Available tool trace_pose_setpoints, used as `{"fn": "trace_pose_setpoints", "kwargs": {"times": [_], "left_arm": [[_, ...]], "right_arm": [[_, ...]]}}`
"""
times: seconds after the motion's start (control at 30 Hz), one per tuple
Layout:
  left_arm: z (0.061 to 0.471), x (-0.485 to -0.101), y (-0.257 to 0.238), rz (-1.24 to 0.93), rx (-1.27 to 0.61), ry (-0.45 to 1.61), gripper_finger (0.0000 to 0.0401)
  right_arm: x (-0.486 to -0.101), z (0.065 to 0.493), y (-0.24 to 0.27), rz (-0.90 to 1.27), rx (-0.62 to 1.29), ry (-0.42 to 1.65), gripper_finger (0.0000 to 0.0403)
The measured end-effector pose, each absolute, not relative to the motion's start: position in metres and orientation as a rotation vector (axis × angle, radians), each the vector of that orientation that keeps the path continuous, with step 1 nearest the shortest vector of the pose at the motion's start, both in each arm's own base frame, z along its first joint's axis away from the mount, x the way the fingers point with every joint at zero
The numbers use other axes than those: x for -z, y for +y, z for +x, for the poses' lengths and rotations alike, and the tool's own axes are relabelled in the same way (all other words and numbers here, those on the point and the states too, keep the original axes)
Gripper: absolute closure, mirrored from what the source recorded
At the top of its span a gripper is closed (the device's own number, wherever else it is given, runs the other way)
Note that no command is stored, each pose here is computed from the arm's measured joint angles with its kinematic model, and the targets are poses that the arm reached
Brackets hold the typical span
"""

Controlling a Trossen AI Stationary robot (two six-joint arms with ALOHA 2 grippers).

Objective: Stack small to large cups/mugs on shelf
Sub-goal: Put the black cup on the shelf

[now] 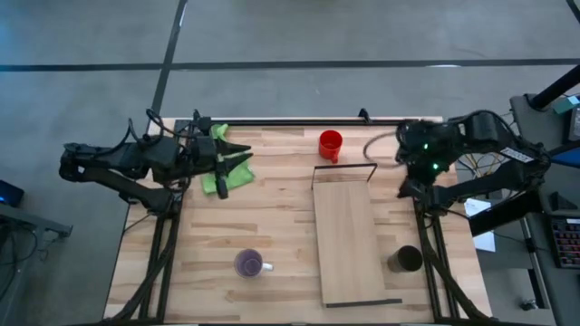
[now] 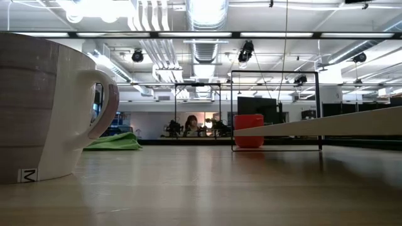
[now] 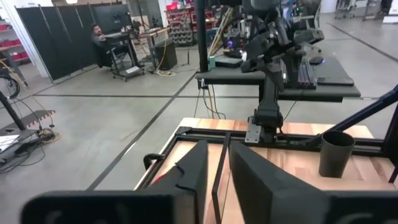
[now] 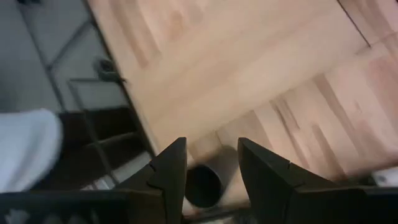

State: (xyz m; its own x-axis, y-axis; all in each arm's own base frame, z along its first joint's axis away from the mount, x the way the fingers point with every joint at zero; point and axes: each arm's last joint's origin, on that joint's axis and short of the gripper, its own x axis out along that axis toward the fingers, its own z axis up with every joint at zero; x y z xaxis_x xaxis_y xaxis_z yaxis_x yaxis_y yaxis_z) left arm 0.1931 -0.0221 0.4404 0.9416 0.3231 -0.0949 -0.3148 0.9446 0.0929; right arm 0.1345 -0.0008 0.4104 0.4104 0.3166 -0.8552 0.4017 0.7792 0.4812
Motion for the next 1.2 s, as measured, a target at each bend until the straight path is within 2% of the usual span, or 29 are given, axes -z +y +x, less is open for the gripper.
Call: {"fn": "trace_pose_setpoints", "kwargs": {"times": [0.2,0.47,0.73,1.0,1.2], "left_arm": [[0.202,-0.435,-0.023,0.088,-0.334,0.135,0.0296],[0.205,-0.434,-0.023,0.091,-0.345,0.145,0.0294],[0.208,-0.430,-0.024,0.095,-0.346,0.157,0.0294],[0.211,-0.427,-0.024,0.093,-0.346,0.167,0.0294],[0.212,-0.426,-0.024,0.095,-0.345,0.174,0.0294]], "right_arm": [[-0.397,0.132,0.015,0.763,0.059,1.246,0.0270],[-0.369,0.133,0.042,0.803,0.120,1.438,0.0271],[-0.327,0.137,0.071,0.725,0.199,1.651,0.0271],[-0.298,0.141,0.089,0.667,0.201,1.636,0.0279],[-0.277,0.134,0.095,0.610,0.233,1.699,0.0294]]}}
